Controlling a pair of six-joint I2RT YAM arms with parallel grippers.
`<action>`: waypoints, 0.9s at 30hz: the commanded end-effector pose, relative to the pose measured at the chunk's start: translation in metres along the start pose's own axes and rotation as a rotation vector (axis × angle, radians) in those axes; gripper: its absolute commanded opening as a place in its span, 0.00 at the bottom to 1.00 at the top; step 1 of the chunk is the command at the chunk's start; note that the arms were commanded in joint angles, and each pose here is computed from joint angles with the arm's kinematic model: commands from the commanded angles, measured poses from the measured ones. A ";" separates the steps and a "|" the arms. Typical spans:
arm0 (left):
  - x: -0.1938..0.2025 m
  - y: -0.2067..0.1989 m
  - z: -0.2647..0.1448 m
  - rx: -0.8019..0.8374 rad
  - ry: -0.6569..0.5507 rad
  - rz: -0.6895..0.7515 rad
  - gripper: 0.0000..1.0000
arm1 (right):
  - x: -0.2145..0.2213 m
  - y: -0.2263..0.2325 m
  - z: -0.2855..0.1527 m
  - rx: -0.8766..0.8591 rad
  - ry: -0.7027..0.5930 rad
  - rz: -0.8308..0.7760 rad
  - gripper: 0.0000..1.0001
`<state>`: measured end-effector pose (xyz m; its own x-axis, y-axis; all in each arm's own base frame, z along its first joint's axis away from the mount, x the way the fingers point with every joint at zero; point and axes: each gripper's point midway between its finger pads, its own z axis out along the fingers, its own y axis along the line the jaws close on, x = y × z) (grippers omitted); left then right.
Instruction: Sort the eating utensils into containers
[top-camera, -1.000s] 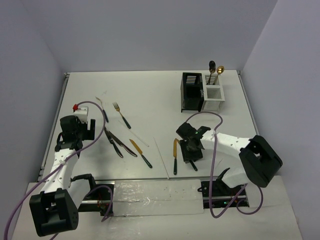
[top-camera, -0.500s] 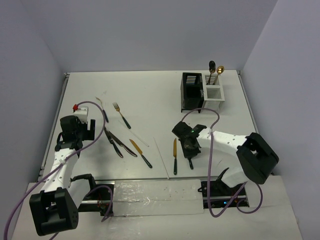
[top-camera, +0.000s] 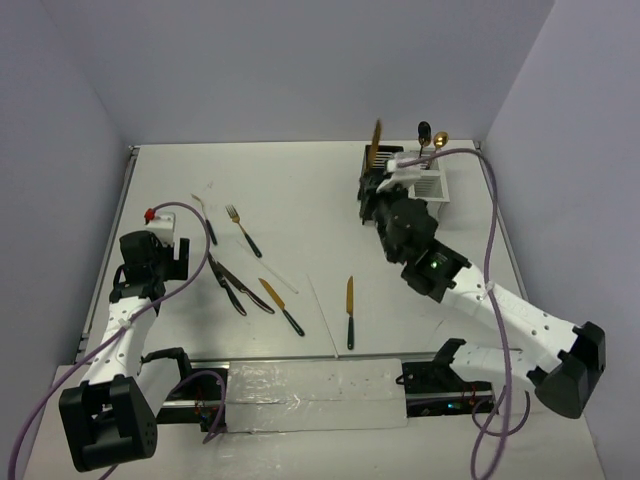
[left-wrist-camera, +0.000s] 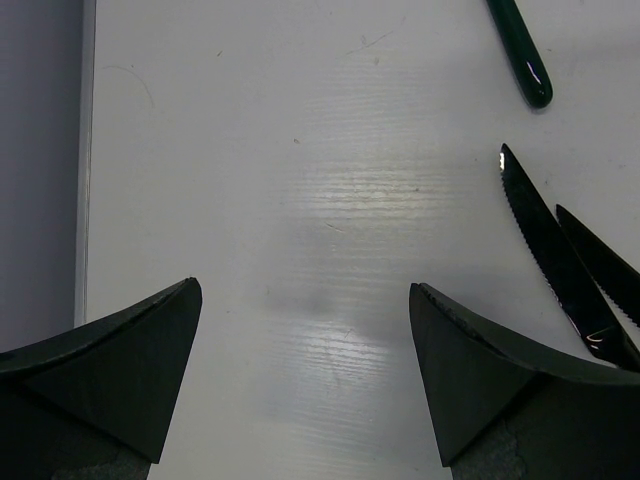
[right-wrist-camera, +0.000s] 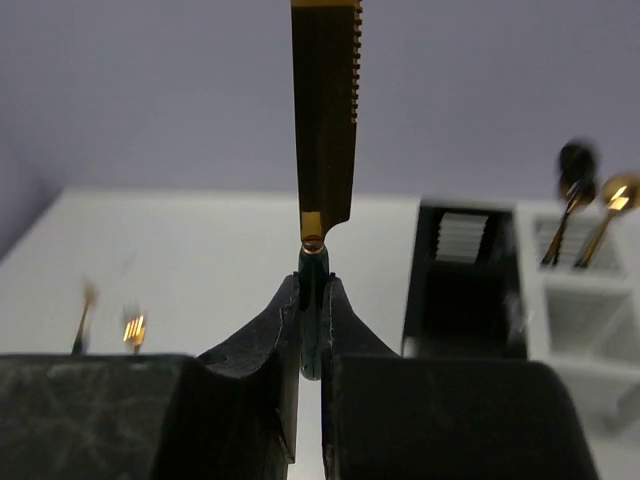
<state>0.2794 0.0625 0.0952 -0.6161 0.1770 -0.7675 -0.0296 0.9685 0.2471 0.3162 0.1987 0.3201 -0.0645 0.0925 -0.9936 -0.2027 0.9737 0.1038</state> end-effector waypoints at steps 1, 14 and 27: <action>-0.012 0.006 0.001 -0.026 -0.049 -0.011 0.95 | -0.105 -0.063 0.039 0.240 -0.424 0.060 0.00; -0.009 0.012 0.010 -0.060 -0.011 -0.020 0.95 | -0.002 -0.139 0.219 0.408 -0.216 -0.094 0.00; -0.009 0.014 0.015 -0.070 0.010 -0.025 0.94 | 0.127 -0.155 0.255 0.311 0.084 -0.221 0.00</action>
<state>0.2795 0.0724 0.0735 -0.6809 0.1609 -0.7144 -0.0559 0.9613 0.2698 0.5774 0.1085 0.1550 -0.1696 -0.1404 -0.9755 0.1044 0.9817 -0.1594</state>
